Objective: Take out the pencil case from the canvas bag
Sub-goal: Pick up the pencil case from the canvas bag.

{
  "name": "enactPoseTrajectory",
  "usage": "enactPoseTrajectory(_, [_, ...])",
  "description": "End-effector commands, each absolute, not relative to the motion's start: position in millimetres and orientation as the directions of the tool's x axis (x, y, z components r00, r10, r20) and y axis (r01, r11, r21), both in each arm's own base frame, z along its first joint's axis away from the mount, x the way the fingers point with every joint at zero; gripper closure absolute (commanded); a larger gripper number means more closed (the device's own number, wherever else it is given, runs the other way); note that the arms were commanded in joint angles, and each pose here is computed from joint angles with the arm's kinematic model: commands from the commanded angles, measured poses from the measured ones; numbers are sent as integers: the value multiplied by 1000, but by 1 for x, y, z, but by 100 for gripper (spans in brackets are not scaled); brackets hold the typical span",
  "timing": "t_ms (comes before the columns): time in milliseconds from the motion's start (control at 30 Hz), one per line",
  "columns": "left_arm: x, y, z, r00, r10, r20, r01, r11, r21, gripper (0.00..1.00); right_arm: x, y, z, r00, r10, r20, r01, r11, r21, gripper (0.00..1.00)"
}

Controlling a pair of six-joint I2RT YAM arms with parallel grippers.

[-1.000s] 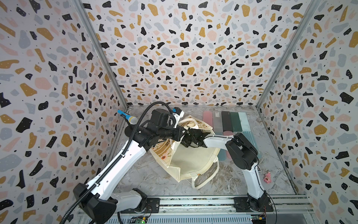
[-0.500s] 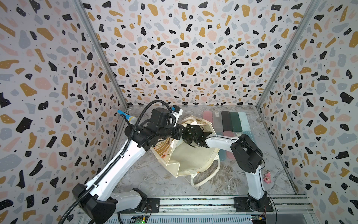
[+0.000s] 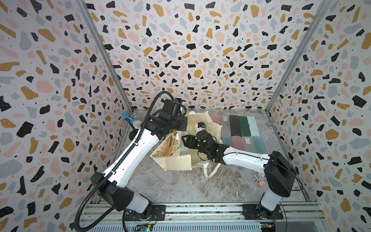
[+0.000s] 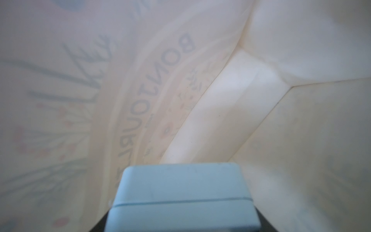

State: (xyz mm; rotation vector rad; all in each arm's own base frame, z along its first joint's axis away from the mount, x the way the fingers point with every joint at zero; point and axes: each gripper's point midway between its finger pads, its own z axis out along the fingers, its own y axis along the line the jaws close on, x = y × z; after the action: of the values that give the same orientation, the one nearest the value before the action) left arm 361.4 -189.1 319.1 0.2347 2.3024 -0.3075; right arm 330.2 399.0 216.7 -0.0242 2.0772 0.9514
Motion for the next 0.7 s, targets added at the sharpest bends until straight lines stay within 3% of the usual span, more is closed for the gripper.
enactPoseTrajectory(0, [371,-172,341,-627,27,-778,202,971,-129,100,333,372,277,-509,354,-784,-373,731,572,48])
enactPoseTrajectory(433, [389,-137,310,-681,-23,-732,78,992,-103,100,338,283,373,-378,473,-796,-342,728,594,49])
enactPoseTrajectory(667, [414,-117,314,-675,-55,-735,32,994,-104,100,331,213,412,-258,497,-828,-268,787,556,48])
